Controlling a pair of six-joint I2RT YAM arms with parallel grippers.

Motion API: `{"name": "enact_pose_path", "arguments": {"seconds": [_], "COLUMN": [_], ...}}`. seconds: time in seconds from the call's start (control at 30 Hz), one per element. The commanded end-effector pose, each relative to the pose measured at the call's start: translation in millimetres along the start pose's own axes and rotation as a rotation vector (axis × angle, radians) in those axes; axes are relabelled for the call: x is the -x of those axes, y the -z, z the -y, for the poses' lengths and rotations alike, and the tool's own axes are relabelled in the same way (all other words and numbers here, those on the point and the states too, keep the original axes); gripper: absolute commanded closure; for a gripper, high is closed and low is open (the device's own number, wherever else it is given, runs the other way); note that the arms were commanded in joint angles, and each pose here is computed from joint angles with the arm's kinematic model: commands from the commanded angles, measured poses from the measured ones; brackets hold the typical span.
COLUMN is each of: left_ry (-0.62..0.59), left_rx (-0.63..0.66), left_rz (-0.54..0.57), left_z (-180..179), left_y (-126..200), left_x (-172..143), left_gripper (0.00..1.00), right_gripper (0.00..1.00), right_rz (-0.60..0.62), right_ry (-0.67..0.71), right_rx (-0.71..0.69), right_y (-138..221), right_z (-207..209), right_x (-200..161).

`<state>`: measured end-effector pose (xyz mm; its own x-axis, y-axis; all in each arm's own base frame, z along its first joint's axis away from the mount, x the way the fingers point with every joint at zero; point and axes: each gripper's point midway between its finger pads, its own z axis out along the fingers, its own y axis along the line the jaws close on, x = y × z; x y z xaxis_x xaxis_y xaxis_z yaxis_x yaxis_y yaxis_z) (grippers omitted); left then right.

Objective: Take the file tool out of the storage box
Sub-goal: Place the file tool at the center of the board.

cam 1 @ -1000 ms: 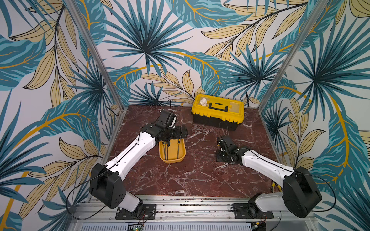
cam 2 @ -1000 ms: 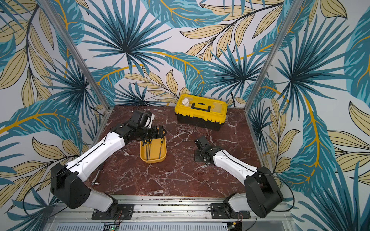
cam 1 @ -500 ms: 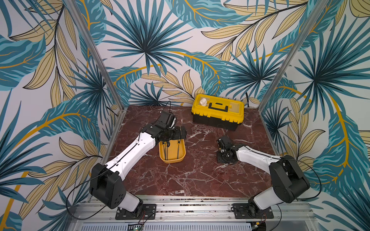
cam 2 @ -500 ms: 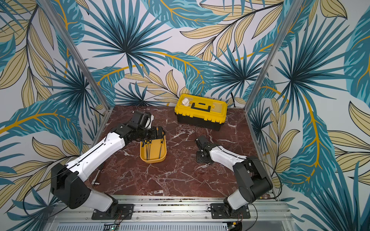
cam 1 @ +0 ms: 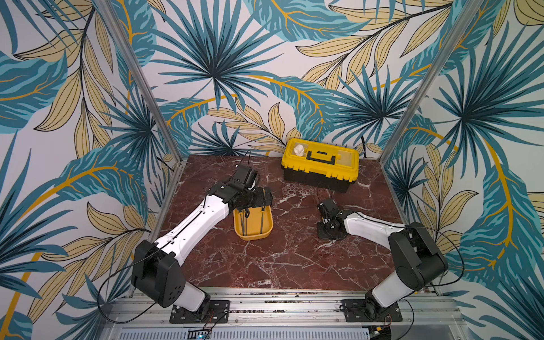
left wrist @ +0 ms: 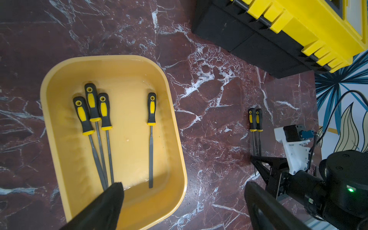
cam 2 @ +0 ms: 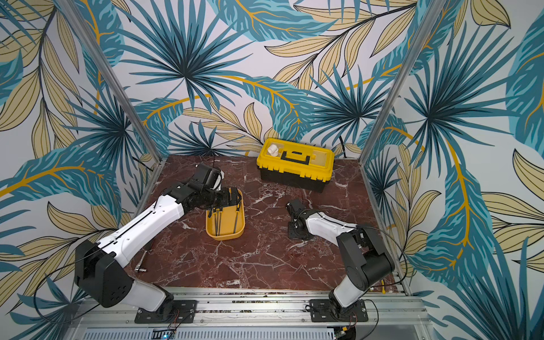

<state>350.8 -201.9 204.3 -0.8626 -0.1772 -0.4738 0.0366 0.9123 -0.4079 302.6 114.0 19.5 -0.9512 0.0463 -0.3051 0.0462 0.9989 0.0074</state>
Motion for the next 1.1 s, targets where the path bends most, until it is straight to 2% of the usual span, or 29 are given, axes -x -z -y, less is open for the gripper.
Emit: {"name": "enact_pose_path", "arguments": {"seconds": [0.0, 0.6, 1.07], "left_ry": [0.005, -0.006, -0.047], "left_rx": [0.031, 0.052, 0.101], "left_rz": [-0.019, -0.034, -0.033], "left_z": [-6.0, -3.0, -7.4], "left_y": [-3.7, -15.5, -32.1], "left_x": [-8.3, -3.2, 5.1], "left_gripper": [0.00, 0.00, 0.00], "right_gripper": [1.00, 0.92, 0.82], "right_rz": [-0.009, -0.025, -0.030], "right_ry": [0.008, 0.021, 0.023], "right_rx": [-0.007, -0.015, -0.009], "right_y": [-3.0, -2.6, -1.9], "right_z": [0.6, 1.5, 1.0], "right_x": [1.5, -1.5, -3.2]}}
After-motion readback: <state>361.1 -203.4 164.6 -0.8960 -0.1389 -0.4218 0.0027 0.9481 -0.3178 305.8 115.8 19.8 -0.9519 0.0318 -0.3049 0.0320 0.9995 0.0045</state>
